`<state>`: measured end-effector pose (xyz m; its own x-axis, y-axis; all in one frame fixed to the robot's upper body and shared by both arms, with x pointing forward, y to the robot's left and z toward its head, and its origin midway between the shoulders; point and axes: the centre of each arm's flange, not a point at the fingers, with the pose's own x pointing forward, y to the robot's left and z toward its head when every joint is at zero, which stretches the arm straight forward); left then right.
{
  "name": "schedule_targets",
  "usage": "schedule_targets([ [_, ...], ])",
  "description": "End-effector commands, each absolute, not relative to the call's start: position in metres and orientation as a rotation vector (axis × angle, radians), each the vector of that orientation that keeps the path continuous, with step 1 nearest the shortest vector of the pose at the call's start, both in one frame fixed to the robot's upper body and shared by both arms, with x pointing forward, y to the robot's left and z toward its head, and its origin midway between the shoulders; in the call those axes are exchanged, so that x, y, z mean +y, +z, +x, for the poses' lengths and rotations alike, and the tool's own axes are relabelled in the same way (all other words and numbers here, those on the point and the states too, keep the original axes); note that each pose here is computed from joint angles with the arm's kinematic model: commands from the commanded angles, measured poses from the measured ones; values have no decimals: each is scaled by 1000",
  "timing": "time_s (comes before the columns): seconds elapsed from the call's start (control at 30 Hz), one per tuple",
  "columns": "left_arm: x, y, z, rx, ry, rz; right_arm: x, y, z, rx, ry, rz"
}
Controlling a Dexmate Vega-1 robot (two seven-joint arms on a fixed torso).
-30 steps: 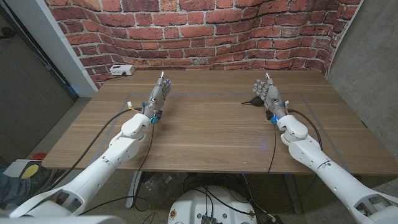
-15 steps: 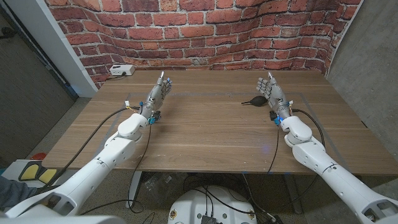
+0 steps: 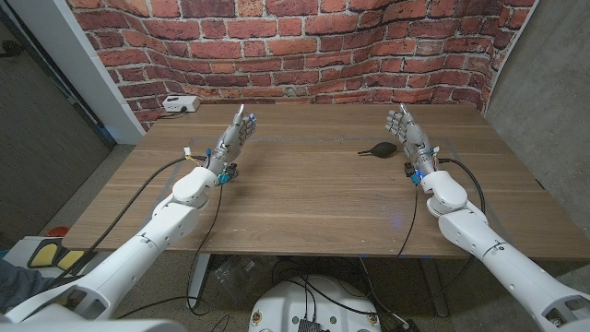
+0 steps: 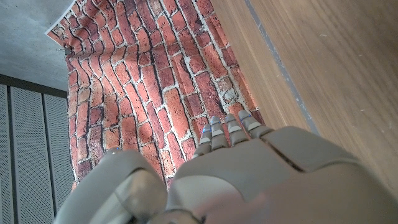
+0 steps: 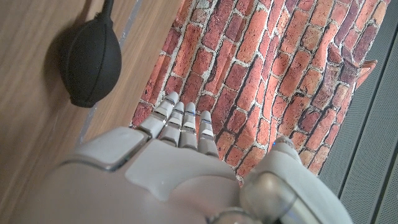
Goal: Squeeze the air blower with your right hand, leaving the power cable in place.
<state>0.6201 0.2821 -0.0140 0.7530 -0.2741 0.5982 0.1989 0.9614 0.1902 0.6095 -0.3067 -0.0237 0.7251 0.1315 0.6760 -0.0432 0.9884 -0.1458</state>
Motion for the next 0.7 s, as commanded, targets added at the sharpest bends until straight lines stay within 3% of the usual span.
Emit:
schedule_targets([
  [0.03,278,-13,617,-681,-260,127,-313,-15,603,-787,35,-243],
  [0.7,279,-15,600,-719,-250,143,-324,-5,602,-812,-138,-477],
])
